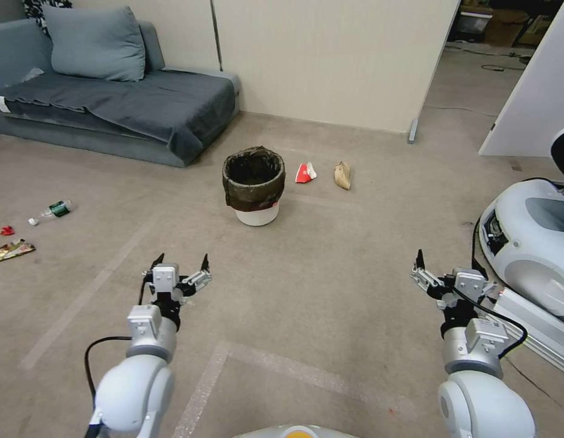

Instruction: Pick up the trash bin, then pick up the garbage from the floor and place it into the trash bin.

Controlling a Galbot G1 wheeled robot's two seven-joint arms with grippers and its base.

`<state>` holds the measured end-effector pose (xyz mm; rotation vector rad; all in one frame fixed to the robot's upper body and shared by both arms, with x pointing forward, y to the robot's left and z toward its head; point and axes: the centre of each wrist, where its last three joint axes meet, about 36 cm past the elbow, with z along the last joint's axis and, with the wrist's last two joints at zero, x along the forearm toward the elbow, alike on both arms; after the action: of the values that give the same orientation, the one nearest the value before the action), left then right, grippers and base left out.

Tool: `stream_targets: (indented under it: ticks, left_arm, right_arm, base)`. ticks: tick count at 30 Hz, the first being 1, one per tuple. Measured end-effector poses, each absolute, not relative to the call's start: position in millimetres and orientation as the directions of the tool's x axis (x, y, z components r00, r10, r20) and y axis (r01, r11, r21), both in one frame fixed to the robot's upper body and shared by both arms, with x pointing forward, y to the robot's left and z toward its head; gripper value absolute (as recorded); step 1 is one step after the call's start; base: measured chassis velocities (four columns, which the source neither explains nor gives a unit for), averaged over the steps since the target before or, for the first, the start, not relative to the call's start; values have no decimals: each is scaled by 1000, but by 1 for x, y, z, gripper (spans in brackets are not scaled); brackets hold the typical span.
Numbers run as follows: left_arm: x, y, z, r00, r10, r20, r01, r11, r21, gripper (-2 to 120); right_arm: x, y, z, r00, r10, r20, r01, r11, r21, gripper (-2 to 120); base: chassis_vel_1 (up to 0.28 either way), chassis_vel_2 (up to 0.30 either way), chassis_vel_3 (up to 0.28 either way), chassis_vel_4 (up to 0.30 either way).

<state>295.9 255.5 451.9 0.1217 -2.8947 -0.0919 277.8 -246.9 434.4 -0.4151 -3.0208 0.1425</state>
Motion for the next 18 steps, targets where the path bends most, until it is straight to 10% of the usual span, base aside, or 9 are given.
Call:
stream_targets:
  ticks: [18]
  left_arm:
    - [286, 261, 503, -938, -96, 332, -68, 993, 94, 100]
  right_arm:
    - [277, -248, 432, -957, 278, 87, 267, 957, -115, 100]
  base:
    - [0, 0, 0, 0]
